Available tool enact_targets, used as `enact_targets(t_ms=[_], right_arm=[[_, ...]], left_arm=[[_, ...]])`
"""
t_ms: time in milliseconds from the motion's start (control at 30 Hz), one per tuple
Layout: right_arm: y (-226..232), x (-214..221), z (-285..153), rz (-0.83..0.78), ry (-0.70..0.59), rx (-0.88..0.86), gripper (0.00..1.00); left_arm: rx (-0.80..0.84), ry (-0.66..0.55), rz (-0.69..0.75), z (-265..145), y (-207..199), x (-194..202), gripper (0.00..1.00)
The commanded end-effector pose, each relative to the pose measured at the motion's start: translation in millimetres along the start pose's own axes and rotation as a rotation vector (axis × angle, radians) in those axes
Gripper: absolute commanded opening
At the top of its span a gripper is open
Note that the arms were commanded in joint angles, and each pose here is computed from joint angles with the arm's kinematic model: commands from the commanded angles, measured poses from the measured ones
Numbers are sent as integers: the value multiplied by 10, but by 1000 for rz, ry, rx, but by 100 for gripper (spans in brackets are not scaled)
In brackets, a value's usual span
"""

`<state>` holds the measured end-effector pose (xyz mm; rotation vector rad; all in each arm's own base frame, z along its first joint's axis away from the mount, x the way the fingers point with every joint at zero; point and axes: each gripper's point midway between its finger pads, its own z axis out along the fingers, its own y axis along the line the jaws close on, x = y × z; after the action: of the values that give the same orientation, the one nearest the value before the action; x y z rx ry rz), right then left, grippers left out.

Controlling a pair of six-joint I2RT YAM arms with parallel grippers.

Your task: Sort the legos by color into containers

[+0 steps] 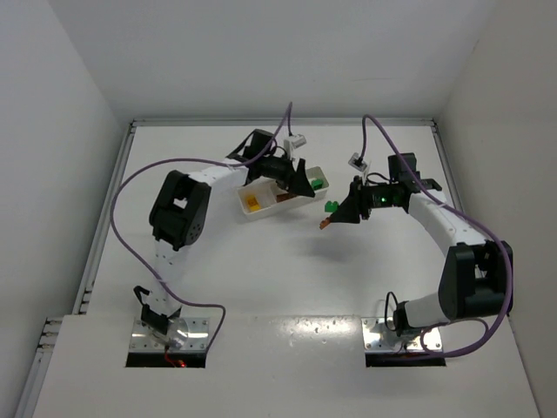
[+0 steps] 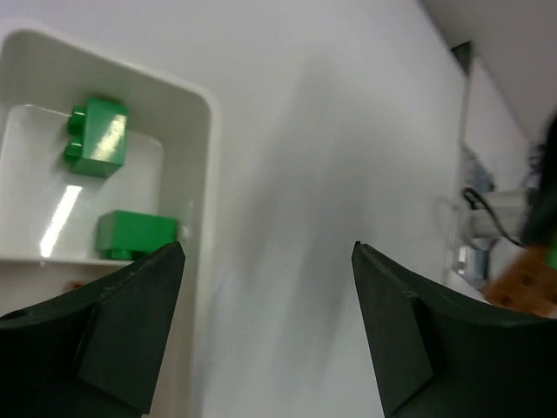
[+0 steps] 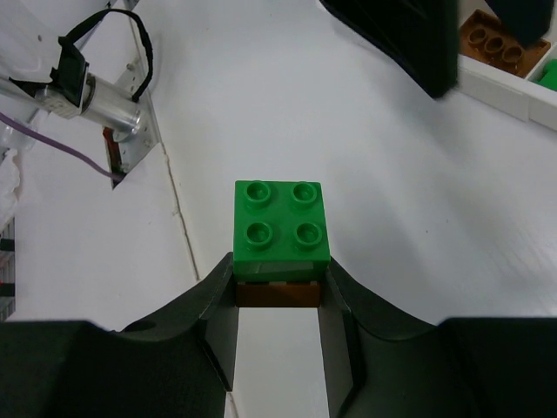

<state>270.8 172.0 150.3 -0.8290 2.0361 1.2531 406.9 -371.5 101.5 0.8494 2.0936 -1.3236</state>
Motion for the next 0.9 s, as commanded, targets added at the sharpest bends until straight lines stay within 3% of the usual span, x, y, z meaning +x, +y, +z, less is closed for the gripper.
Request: enact_targets(t_ms=[0, 233, 367, 567, 867], right_arm=[[-27, -129, -15, -79, -26, -2, 0], [-87, -226, 29, -90, -28, -6, 0], [-70, -284, 61, -98, -32, -30, 0], [29, -466, 147, -133, -45, -63, 0], [202, -531, 240, -164, -38, -108, 0]], left_arm=[[250, -134, 118, -552, -753, -578, 84], [410, -121, 122, -811, -1244, -495, 72], [481, -85, 158, -818, -1520, -402, 71], [522, -56, 167, -769, -1648, -331, 82], [507, -76, 184, -736, -1622, -441, 81]])
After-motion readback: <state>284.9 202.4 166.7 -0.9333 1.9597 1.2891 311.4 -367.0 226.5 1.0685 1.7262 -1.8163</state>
